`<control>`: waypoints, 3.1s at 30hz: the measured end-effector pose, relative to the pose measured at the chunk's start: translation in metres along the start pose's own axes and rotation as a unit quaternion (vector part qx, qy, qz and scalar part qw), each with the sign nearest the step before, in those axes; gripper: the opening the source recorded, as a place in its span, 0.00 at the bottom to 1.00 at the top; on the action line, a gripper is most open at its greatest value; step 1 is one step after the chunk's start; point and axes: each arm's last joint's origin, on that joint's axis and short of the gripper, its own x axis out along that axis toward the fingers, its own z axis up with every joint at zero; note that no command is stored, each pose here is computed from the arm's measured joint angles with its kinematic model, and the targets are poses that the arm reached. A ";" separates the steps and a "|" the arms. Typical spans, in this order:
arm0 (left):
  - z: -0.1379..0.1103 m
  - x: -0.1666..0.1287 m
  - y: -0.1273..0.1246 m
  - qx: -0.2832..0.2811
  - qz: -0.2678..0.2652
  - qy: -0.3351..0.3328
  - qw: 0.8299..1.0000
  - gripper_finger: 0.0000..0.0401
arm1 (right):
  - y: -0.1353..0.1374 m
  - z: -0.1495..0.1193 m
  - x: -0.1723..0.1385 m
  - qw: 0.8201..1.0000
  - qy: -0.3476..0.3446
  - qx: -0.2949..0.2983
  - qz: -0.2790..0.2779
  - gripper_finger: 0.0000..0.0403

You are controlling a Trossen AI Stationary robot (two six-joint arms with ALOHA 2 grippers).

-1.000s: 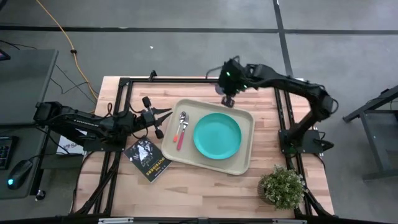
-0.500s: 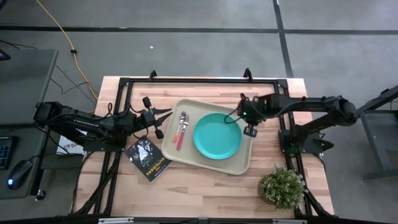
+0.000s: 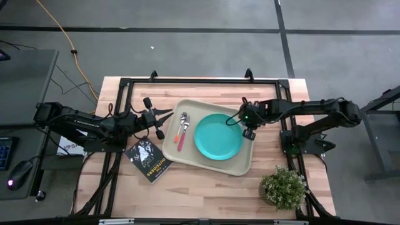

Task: Pick and place plate/cup/fork/spoon on tray
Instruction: Put the blue cup on the top right of the green plate, then return to Home Position

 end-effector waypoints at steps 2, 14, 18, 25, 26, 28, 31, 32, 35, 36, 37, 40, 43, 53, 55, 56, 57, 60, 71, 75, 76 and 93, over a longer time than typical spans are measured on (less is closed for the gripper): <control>0.000 0.000 0.000 0.000 0.000 0.000 1.000 0.12 | 0.000 0.000 0.000 1.000 0.001 0.006 0.000 0.00; -0.001 0.000 0.000 0.001 -0.001 0.002 1.000 0.12 | 0.004 0.001 0.011 0.999 0.028 0.030 0.022 0.00; -0.001 0.000 0.000 0.002 -0.001 0.003 1.000 0.12 | 0.006 0.004 0.016 0.999 0.032 0.019 0.037 0.00; -0.001 0.000 0.000 0.002 -0.001 0.003 1.000 0.12 | 0.008 0.007 0.017 0.998 0.024 0.020 0.056 0.00; -0.001 0.000 0.000 0.002 -0.001 0.003 1.000 0.12 | 0.008 0.007 0.017 0.998 0.021 0.020 0.062 0.00; -0.001 0.000 0.000 0.002 -0.001 0.003 1.000 0.12 | 0.009 0.008 0.017 0.997 0.021 0.020 0.070 0.00; -0.001 0.000 0.000 0.002 -0.001 0.003 1.000 0.12 | 0.007 0.005 0.017 0.998 0.034 0.018 0.054 0.00; -0.001 0.000 0.000 0.002 -0.002 0.003 1.000 0.12 | 0.007 0.004 0.017 0.998 0.037 0.018 0.046 0.00; -0.001 0.000 0.000 0.002 -0.001 0.003 1.000 0.12 | 0.006 0.004 0.017 0.998 0.034 0.022 0.038 0.00; -0.001 0.000 0.000 0.002 -0.001 0.003 1.000 0.12 | 0.006 0.005 0.017 0.998 0.030 0.023 0.039 0.00; -0.001 0.000 0.000 0.002 -0.002 0.003 1.000 0.12 | 0.007 0.006 0.017 0.998 0.026 0.023 0.044 0.00; -0.001 0.000 0.000 0.002 -0.002 0.003 1.000 0.12 | 0.007 0.007 0.017 0.998 0.019 0.024 0.048 0.00; -0.001 0.000 0.000 0.002 -0.001 0.003 1.000 0.12 | 0.007 0.008 0.017 0.998 0.017 0.025 0.048 0.00; -0.001 0.000 0.000 0.002 -0.001 0.003 1.000 0.12 | 0.007 0.008 0.017 0.998 0.016 0.033 0.044 0.00; -0.001 0.000 0.000 0.002 -0.002 0.004 1.000 0.12 | 0.007 0.008 0.017 0.998 0.017 0.036 0.044 0.00; -0.001 0.000 0.000 0.002 -0.002 0.004 1.000 0.12 | 0.007 0.008 0.017 0.998 0.017 0.039 0.044 0.00; -0.001 0.000 0.000 0.002 -0.002 0.005 1.000 0.12 | 0.007 0.008 0.018 0.998 0.018 0.043 0.043 0.00; -0.001 0.000 0.000 0.003 -0.002 0.005 1.000 0.12 | 0.008 0.007 0.021 0.998 0.030 0.042 0.040 0.00; -0.001 0.000 -0.001 0.004 -0.002 0.007 1.000 0.12 | 0.010 0.011 0.033 0.998 0.044 0.026 0.031 0.00; -0.001 0.000 -0.001 0.003 -0.003 0.007 1.000 0.12 | 0.011 0.012 0.033 0.998 0.041 0.030 0.034 0.04; -0.001 0.000 0.000 0.003 -0.002 0.007 1.000 0.12 | 0.011 0.012 0.034 0.998 0.040 0.031 0.035 0.05; -0.002 0.000 0.000 0.004 -0.002 0.007 1.000 0.12 | 0.009 0.031 0.005 1.000 0.022 0.009 0.017 0.48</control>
